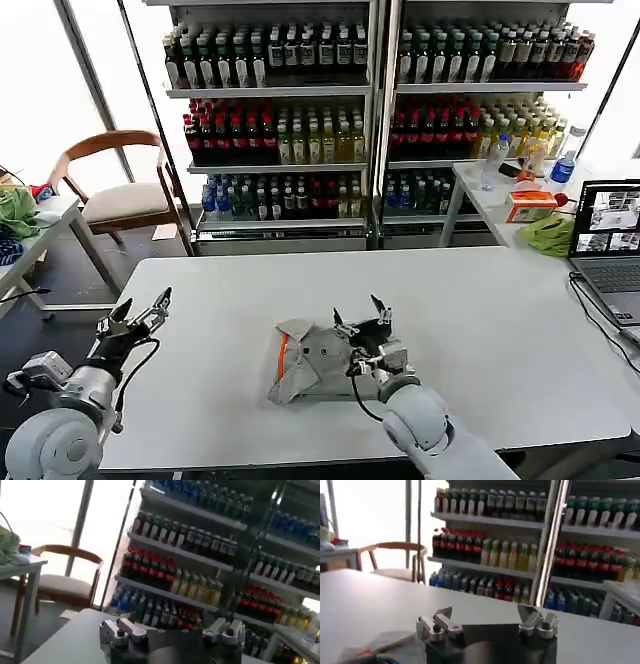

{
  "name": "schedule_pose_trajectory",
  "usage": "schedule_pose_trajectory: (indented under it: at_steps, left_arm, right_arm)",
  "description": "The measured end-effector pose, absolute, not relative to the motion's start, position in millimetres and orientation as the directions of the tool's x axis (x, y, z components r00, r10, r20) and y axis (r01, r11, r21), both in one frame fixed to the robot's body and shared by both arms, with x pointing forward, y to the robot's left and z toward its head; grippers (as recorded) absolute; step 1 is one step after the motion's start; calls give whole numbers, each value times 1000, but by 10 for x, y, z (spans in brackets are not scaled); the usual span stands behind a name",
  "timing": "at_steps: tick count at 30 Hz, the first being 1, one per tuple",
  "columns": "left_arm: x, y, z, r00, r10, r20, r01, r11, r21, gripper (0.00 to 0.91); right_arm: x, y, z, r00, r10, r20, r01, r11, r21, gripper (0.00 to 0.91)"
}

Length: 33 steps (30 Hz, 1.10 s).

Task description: Fold and organize the clothes.

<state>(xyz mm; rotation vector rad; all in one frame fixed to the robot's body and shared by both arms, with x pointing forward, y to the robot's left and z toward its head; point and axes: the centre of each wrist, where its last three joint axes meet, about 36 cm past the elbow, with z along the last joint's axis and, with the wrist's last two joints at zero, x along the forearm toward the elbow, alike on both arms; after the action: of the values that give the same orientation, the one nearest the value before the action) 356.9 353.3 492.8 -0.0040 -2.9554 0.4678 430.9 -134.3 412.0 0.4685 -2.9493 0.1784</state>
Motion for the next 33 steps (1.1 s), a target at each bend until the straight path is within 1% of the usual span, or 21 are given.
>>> schedule_pose_trajectory:
  at_steps: [4, 9, 15, 24, 33]
  left_arm:
    - [3490, 3533, 4939, -992, 20, 126, -18, 957, -289, 907]
    - [3379, 3535, 4857, -994, 5, 108, -23, 968, -248, 907]
    - [3222, 3460, 4764, -997, 22, 69, 8, 980, -199, 907]
    - [3042, 3328, 4629, -998, 56, -6, 56, 989, -134, 907]
    - [3010, 3314, 4592, -997, 71, -42, 74, 993, -90, 907]
  right_arm:
    - [4230, -1380, 4159, -940, -326, 104, -332, 942, -51, 907]
    - [4058, -1565, 4191, -948, -316, 48, -317, 948, -16, 907]
    - [3783, -1849, 4159, -962, -273, 5, -273, 962, 15, 907]
    - [3428, -2312, 4030, -982, -190, -15, -190, 982, 14, 907]
    - [3237, -2646, 3989, -991, -137, 1, -137, 991, -2, 907]
